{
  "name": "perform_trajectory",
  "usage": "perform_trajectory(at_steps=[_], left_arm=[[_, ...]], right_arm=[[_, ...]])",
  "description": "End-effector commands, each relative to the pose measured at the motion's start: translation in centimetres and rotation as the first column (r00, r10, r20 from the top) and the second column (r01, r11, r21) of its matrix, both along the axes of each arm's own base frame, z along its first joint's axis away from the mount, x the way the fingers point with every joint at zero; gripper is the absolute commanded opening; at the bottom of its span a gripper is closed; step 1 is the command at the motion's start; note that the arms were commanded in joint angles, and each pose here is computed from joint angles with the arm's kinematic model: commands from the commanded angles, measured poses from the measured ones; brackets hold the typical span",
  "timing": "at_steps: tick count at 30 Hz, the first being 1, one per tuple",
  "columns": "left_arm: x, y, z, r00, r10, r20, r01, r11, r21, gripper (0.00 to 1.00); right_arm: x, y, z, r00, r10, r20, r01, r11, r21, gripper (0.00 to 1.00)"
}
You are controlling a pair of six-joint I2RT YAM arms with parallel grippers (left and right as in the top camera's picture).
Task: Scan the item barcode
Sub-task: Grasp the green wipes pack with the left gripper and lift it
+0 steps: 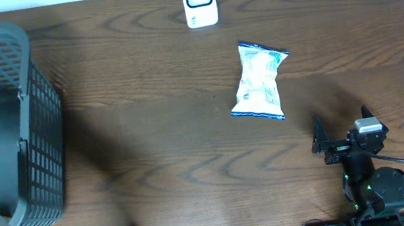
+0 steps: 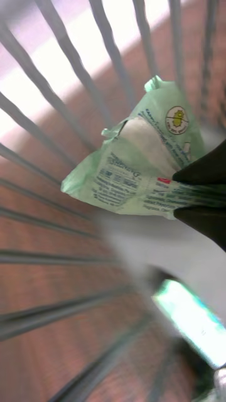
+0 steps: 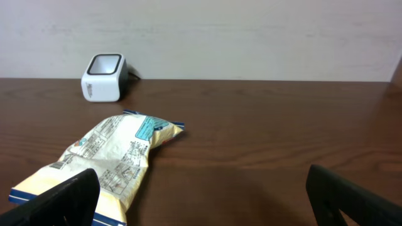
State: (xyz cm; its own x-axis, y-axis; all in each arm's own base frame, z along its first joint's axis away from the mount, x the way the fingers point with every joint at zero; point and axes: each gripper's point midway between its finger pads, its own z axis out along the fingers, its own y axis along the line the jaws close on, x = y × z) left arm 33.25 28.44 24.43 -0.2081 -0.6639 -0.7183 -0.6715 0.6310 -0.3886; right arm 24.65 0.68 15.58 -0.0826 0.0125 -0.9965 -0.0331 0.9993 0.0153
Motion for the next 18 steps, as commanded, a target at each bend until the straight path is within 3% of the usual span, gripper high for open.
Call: perform_trajectory(at_steps=[1,4,7,10,14,18], left_arm=[[-1.4,-1.3,8.5,0.973,0.065,0.223,-0.077,0.996,0.043,0.07],[-2.1,-3.1,12.7,0.923,0.092,0.375,-0.096,0.995,-0.006,0.07],[-0.7,-7.9,16.6,0.856,-0.058,0.514,0.087,0.996,-0.033,0.07],[1.6,-14.1,19.0,0.769,-0.254,0.586,0.318,0.948,-0.007,0.07],[4.2,-23.3,19.0,0.675,-0.441,0.592,0.556,0.831,-0.016,0.07],[5.3,-33.0,17.0,0.546,-0.652,0.527,0.757,0.652,0.022,0.08]], right_arm=[[0.0,-0.3,-0.1,1.000,-0.014,-0.001,0.014,1.000,-0.007,0.99],[0.0,-0.3,-0.1,1.000,-0.014,-0.001,0.014,1.000,-0.007,0.99],[0.0,-0.3,-0.1,1.000,-0.014,-0.001,0.014,1.000,-0.007,0.99],[0.0,-0.3,-0.1,1.000,-0.014,-0.001,0.014,1.000,-0.007,0.99],[0.0,-0.3,-0.1,1.000,-0.014,-0.001,0.014,1.000,-0.007,0.99],[0.0,-0.3,-0.1,1.000,-0.014,-0.001,0.014,1.000,-0.007,0.99]])
